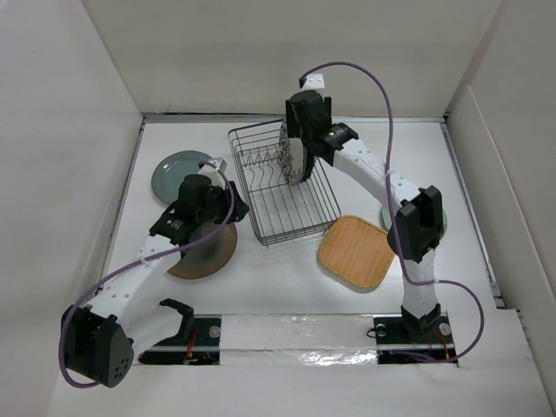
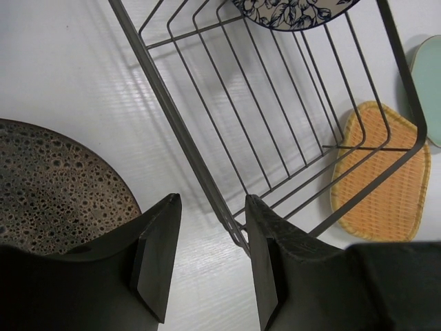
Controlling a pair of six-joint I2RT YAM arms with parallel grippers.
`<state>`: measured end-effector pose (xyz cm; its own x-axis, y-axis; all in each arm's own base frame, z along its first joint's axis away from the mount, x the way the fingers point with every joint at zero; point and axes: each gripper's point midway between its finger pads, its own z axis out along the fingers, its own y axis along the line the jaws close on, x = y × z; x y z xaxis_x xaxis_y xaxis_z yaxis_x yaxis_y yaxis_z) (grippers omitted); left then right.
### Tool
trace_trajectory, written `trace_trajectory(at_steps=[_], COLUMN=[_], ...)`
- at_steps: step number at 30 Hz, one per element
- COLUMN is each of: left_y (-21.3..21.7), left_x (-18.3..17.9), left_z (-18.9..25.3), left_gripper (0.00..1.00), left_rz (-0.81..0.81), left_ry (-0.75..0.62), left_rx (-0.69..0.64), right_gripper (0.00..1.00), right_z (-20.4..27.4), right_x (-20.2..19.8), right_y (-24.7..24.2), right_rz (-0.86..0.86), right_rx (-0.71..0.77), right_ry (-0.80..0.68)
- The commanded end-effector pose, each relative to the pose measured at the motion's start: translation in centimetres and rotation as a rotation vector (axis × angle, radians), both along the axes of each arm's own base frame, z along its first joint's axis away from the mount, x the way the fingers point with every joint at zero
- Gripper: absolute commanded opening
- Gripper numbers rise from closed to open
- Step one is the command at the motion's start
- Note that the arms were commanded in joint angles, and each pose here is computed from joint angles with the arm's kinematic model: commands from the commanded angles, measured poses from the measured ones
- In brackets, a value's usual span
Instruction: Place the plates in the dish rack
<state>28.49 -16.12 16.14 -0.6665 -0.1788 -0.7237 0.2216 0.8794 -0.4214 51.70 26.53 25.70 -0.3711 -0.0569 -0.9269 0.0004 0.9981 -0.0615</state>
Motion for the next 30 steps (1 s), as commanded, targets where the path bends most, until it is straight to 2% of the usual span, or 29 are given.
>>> trace_trajectory(at_steps=[1, 2, 5, 8, 9, 10, 11, 12, 13, 14, 15, 16, 17, 19, 21, 22, 23, 25, 26, 27, 30], left_y=[-0.5, -0.5, -0.1, -0.2, -0.3, -0.4, -0.4, -0.4, -0.3, -0.5, -0.8, -0.7, -0.9, -1.7, -1.8, -1.9, -1.8, -1.7, -1.7, -1.6, -1.6], left_x=[0.8, 0.6, 0.5, 0.2, 0.1, -0.1, -0.3, -0.4, -0.5, -0.8, -1.1, -1.1, -1.2, -1.8, -2.0, -2.1, -2.2, -2.3, -2.4, -2.4, -2.6], left_z=[4.5, 4.8, 5.8, 6.7, 6.9, 7.0, 7.4, 7.6, 7.8, 8.1, 8.2, 8.3, 8.5, 8.7, 9.0, 9.1, 9.2, 9.1, 9.2, 9.1, 9.3], left_gripper=[0.39, 0.39, 0.39, 0.39, 0.39, 0.39, 0.38, 0.38, 0.37, 0.37, 0.37, 0.37, 0.37, 0.37, 0.37, 0.37, 0.37, 0.38, 0.38, 0.38, 0.38], left_rz=[-0.012, -0.016, -0.009, -0.025, -0.027, -0.038, -0.043, -0.048, -0.048, -0.056, -0.066, -0.065, -0.076, -0.11, -0.112, -0.114, -0.112, -0.11, -0.112, -0.11, -0.112], left_ry=[-0.122, -0.132, -0.161, -0.191, -0.195, -0.198, -0.212, -0.218, -0.228, -0.238, -0.238, -0.242, -0.244, -0.249, -0.258, -0.263, -0.267, -0.267, -0.271, -0.272, -0.277], left_rx=[-0.063, -0.069, -0.08, -0.095, -0.098, -0.103, -0.109, -0.112, -0.11, -0.11, -0.11, -0.109, -0.116, -0.131, -0.13, -0.127, -0.125, -0.125, -0.127, -0.127, -0.132], right_gripper=[0.73, 0.79, 0.85, 0.83, 0.75, 0.53, 0.13, 0.0, 0.0, 0.0, 0.0, 0.0, 0.0, 0.0, 0.03, 0.11, 0.29, 0.47, 0.62, 0.67, 0.69], right_z=[8.4, 10.4, 11.1, 11.7, 14.4, 10.0, 8.8, 7.1, 7.3, 0.7, -1.6, -3.1, -8.1, -11.4, -14.4, -14.6, -15.2, -15.6, -15.8, -16.5, -17.8], right_x=[-1.5, -2.4, -3.4, -5.8, -8.0, -8.6, -9.7, -10.2, -12.2, -13.6, -14.5, -16.2, -18.1, -19.9, -21.7, -22.3, -22.7, -22.7, -23.0, -23.0, -23.3], right_y=[0.4, -0.1, -1.7, -5.6, -8.0, -9.7, -11.6, -15.1, -18.0, -20.4, -24.5, -26.6, -28.7, -32.9, -34.8, -36.5, -37.1, -37.8, -38.7, -38.8, -39.2], right_rz=[0.067, 0.073, 0.093, 0.066, 0.036, -0.01, -0.05, -0.15, -0.215, -0.303, -0.436, -0.498, -0.583, -0.719, -0.794, -0.842, -0.861, -0.855, -0.874, -0.865, -0.856], right_rx=[0.169, 0.193, 0.249, 0.344, 0.433, 0.437, 0.467, 0.528, 0.568, 0.536, 0.568, 0.586, 0.564, 0.642, 0.678, 0.699, 0.714, 0.745, 0.75, 0.741, 0.778], right_ry=[-0.145, -0.174, -0.178, -0.213, -0.278, -0.24, -0.246, -0.247, -0.289, -0.193, -0.193, -0.192, -0.12, -0.102, -0.071, -0.096, -0.085, -0.089, -0.088, -0.057, -0.009])
